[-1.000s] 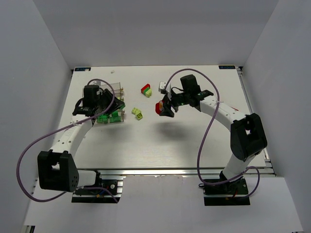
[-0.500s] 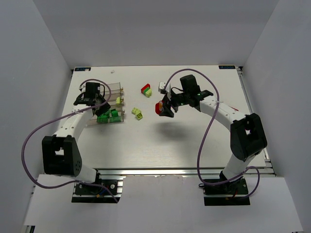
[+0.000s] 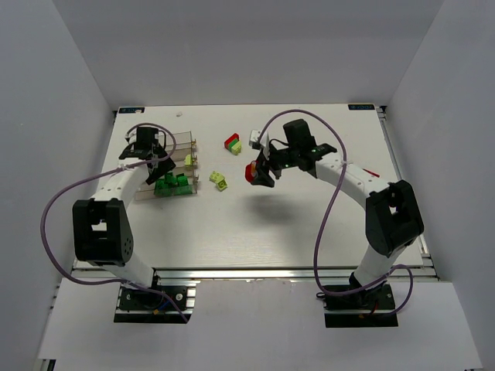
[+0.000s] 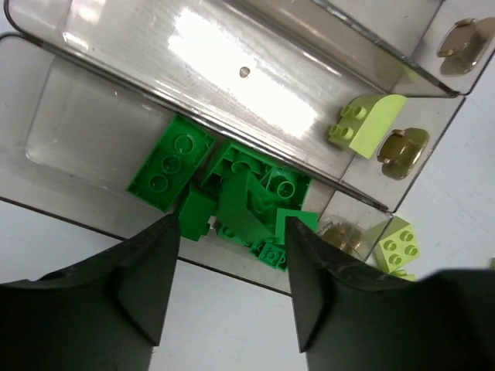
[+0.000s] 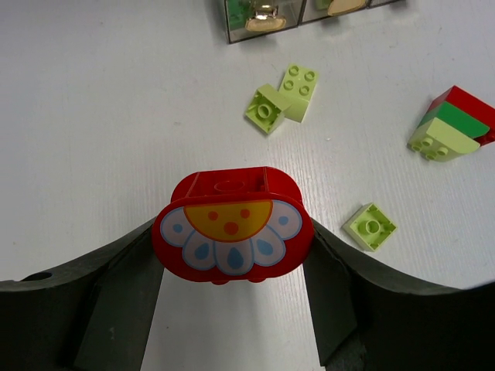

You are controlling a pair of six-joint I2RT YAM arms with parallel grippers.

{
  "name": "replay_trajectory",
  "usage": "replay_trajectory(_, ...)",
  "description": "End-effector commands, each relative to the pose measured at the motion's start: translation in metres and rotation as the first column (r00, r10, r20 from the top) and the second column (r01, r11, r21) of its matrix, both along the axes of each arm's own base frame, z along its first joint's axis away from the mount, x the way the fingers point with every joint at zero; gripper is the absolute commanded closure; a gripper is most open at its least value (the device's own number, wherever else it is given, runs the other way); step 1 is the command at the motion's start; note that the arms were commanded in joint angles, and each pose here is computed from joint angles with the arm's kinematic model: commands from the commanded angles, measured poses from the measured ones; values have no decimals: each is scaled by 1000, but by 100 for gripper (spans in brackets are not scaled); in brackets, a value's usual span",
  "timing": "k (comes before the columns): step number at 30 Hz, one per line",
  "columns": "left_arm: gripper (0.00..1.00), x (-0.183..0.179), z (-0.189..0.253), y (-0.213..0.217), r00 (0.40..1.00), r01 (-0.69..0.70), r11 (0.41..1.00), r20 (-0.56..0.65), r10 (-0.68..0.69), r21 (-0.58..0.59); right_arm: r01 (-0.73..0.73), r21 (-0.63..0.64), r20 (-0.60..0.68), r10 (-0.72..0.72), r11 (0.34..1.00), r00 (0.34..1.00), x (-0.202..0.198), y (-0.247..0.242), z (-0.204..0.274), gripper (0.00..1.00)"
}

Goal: Sort the legos into containers by color

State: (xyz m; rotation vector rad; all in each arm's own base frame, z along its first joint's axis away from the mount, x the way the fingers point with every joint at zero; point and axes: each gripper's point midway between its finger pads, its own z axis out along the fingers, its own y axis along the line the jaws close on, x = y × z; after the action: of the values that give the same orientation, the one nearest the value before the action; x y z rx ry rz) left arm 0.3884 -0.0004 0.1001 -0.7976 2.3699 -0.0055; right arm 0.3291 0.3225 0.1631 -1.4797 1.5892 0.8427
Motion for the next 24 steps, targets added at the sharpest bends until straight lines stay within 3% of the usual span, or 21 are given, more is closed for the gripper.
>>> replay_trajectory(1, 30, 13, 39, 8, 994, -22, 999, 109, 19, 27, -20, 43, 69, 17, 999, 997, 10, 22, 25, 100)
replay_trajectory(4, 22, 11, 54, 11, 990, -31, 999, 141, 26, 31, -36, 51, 88, 31, 998, 996, 12, 38, 31, 100)
replay_trajectory(8, 21, 6, 69, 9, 984, -29, 1000, 177, 27, 9, -38, 64, 115, 30, 997, 993, 18, 56, 37, 100)
replay_trajectory(11, 21, 12, 88, -19, 958, 82, 991, 281, -49, -105, -56, 78, 148, 44, 995, 988, 20, 73, 44, 100)
replay_trajectory(12, 21, 12, 97, -52, 932, 227, 949, 333, -146, -218, -60, 80, 155, 47, 995, 987, 19, 77, 45, 100)
replay_trajectory(14, 11, 15, 115, -83, 875, 368, 875, 436, -212, -315, -75, 79, 159, 62, 994, 985, 17, 88, 44, 100)
replay_trajectory(15, 9, 4, 115, -106, 853, 458, 794, 448, -267, -399, -80, 80, 160, 66, 994, 985, 16, 90, 45, 100)
replay_trajectory(19, 8, -15, 130, -136, 773, 604, 646, 541, -331, -467, -86, 85, 152, 72, 993, 986, 12, 98, 46, 100)
replay_trajectory(24, 9, -26, 142, -153, 711, 681, 540, 624, -324, -495, -92, 102, 138, 78, 990, 987, 6, 101, 52, 100)
